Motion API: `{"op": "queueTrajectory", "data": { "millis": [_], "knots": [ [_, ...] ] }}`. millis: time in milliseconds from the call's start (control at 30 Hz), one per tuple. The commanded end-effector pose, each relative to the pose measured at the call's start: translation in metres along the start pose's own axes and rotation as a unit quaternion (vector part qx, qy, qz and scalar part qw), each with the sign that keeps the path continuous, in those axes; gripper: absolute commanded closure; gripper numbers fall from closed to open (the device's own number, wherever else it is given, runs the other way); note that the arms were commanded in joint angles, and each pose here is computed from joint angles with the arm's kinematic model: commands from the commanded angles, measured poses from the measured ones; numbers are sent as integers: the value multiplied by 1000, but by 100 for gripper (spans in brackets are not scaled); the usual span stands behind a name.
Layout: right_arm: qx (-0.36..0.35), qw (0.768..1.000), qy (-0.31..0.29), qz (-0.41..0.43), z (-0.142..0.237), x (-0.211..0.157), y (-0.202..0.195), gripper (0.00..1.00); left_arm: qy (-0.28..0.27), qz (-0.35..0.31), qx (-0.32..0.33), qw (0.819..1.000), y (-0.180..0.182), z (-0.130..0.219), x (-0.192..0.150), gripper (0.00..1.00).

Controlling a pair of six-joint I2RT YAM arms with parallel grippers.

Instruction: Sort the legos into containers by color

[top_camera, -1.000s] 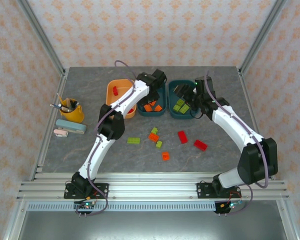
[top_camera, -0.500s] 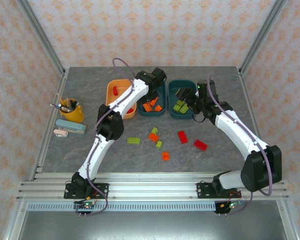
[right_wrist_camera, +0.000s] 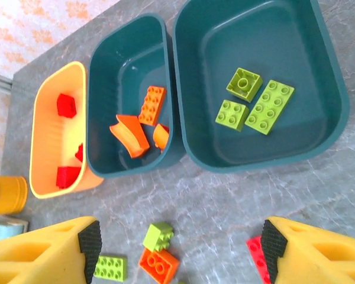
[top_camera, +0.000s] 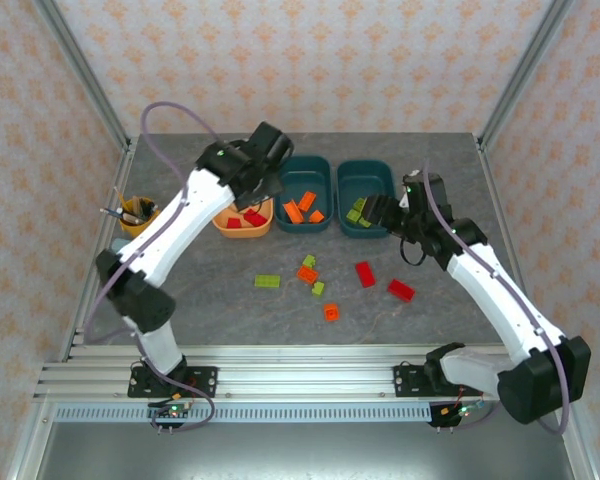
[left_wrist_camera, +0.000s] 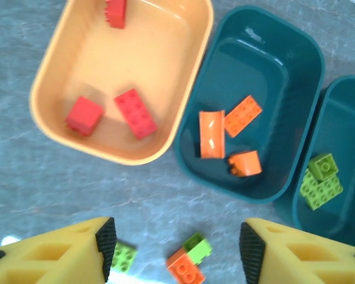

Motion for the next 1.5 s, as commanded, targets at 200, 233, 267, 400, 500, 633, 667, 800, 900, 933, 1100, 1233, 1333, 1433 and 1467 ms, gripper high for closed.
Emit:
{"op": "queueTrajectory", "data": {
  "millis": [200, 233, 267, 400, 500, 633, 667, 800, 900, 933, 1100, 1233, 1333, 1433, 1467],
  "knots": [
    [-43, 997, 33, 62, 15, -49, 8, 29, 31, -39, -8, 999, 74, 8, -67, 32],
    [-45, 996, 35, 63, 13, -54, 12, 30, 33, -36, -11, 999, 81, 8, -74, 31],
    [-48, 996, 41, 63, 8, -61, 16, 30, 36, -34, -16, 999, 88, 8, -82, 31],
    [-68, 994, 59, 57, -19, -84, 34, 34, 34, -21, -27, 999, 115, 5, -111, 29],
    [-97, 992, 65, 55, -40, -98, 47, 37, 29, -13, -40, 999, 130, 5, -126, 28],
    [-142, 986, 85, 6, -79, -110, 55, 40, 25, -8, -54, 998, 143, 8, -138, 26],
    [-145, 986, 85, -4, -88, -112, 58, 41, 24, -7, -55, 998, 146, 8, -141, 26],
    [-172, 981, 78, -37, -120, -116, 63, 41, 18, 0, -60, 998, 159, 12, -151, 26],
    [-187, 976, 93, -55, -142, -124, 67, 41, 18, 9, -67, 998, 165, 14, -156, 26],
    [-195, 974, 99, -63, -150, -128, 67, 41, 18, 11, -70, 997, 166, 15, -157, 26],
    [-224, 965, 105, -88, -176, -136, 60, 41, 16, 11, -78, 997, 170, 21, -159, 26],
    [-250, 956, 119, -100, -191, -144, 51, 47, 19, 7, -85, 996, 169, 23, -160, 26],
    [-257, 953, 120, -105, -198, -146, 47, 53, 19, 8, -87, 996, 169, 23, -160, 26],
    [-263, 951, 119, -108, -202, -146, 43, 60, 17, 11, -91, 996, 168, 24, -159, 26],
    [-262, 951, 120, -109, -203, -145, 43, 62, 17, 12, -92, 996, 167, 24, -158, 26]
  ]
}}
Point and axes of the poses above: each hand's point on the last joint's axis, 136 mm out from that joint toward the fingers, its own z axis back along the fingers, its own y axis along the line the jaws close on, x = y × z, the point moved 8 cm from there along z, back along the fingers, and after that the axes turned 9 degrees about -z, right-handed, at the moved point
